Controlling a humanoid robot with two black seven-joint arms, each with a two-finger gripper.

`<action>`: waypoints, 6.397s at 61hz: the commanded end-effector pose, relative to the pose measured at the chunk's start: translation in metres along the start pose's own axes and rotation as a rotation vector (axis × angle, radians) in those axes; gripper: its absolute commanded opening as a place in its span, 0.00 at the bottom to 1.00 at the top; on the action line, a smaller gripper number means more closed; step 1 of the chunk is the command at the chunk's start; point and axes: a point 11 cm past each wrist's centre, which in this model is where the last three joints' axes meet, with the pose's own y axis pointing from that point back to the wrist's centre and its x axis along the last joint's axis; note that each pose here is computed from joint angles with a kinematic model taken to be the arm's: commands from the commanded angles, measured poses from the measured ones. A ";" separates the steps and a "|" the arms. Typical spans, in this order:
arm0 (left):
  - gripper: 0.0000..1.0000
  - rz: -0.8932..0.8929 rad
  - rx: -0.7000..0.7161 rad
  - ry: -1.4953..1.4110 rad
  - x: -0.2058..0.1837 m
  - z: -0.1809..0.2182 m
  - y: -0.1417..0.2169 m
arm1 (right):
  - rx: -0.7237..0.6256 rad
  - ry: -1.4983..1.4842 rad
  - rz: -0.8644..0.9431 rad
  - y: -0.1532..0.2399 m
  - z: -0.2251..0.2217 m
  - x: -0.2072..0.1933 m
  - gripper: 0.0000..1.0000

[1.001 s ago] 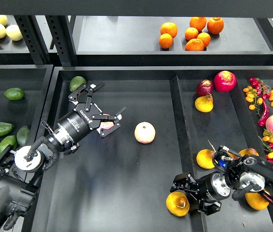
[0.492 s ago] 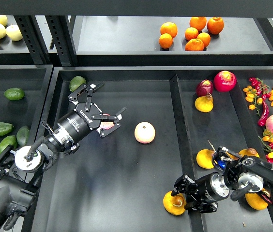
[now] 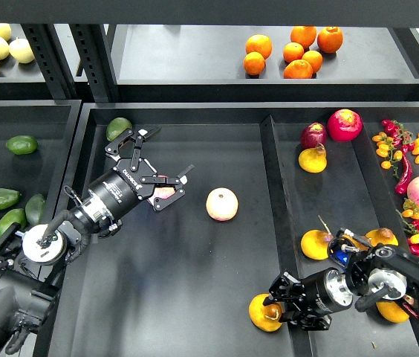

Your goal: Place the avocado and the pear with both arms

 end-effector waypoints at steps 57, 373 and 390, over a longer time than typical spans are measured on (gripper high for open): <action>0.98 0.000 0.000 0.000 0.000 0.000 0.000 | 0.244 -0.123 0.086 0.094 -0.047 0.053 0.07; 0.99 0.023 -0.102 0.016 0.008 0.013 0.007 | 1.303 -0.776 -0.094 0.081 -0.154 0.055 0.99; 0.99 0.021 -0.111 0.013 0.008 0.015 0.005 | 1.323 -0.790 -0.087 0.086 -0.153 0.059 0.99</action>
